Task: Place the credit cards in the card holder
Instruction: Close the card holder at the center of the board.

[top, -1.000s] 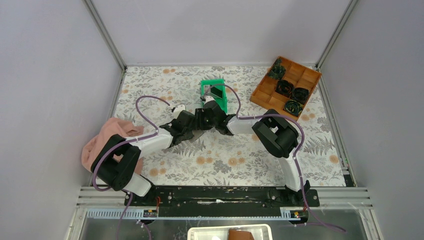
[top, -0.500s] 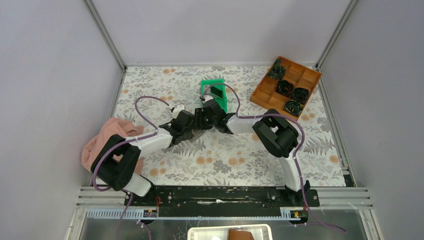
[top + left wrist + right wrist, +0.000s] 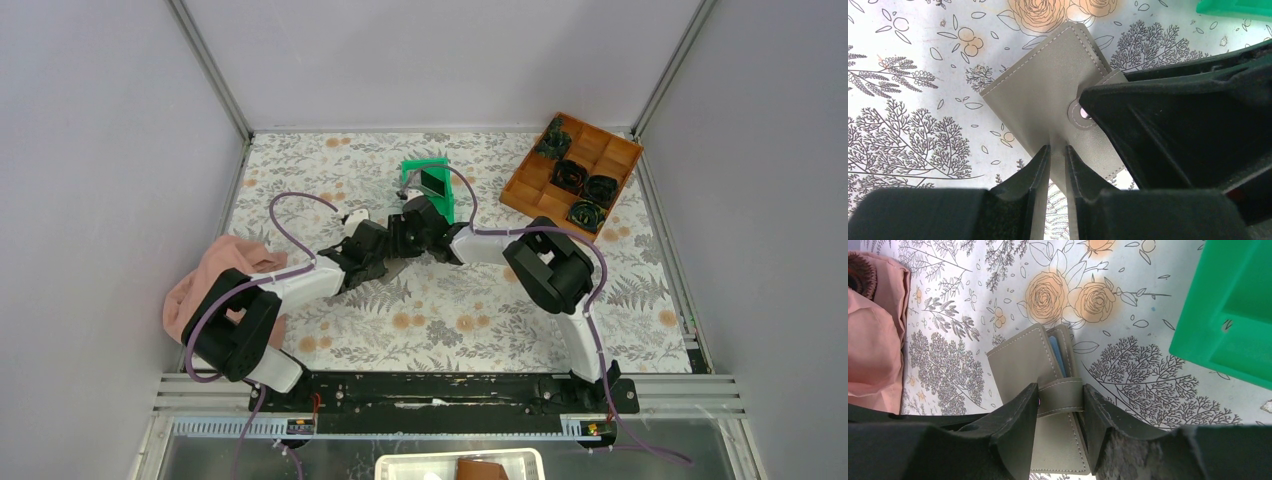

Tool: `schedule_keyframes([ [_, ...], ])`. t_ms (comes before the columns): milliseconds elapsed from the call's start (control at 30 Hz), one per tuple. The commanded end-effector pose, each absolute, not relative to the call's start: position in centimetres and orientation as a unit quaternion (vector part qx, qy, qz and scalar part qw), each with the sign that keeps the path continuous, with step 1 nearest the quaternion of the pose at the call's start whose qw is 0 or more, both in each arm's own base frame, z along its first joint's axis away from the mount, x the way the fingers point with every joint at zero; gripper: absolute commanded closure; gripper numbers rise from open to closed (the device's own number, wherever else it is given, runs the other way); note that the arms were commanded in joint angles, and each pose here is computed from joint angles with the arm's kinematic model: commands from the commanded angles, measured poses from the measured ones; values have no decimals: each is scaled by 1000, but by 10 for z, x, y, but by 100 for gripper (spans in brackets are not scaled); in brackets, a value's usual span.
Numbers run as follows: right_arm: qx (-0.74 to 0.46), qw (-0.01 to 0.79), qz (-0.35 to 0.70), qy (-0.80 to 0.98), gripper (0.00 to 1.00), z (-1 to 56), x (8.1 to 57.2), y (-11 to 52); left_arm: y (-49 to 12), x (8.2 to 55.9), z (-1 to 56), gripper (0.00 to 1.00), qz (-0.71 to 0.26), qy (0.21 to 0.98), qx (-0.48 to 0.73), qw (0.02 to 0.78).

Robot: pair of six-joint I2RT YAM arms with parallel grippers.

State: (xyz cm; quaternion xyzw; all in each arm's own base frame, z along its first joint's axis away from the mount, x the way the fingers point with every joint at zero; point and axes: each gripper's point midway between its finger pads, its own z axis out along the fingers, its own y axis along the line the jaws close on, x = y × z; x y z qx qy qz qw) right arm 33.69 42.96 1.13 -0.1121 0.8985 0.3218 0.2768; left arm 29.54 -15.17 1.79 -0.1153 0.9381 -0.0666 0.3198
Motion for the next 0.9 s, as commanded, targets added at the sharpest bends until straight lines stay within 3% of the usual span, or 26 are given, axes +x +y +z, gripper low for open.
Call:
schedule_keyframes([
  [0,-141,101,142,974,55,-114,250,347,-134,257,-22,78,-28,964,-106,241],
  [867,-177,148,72,970,57,-132,232,323,-127,253,-22,82,-29,963,-137,231],
])
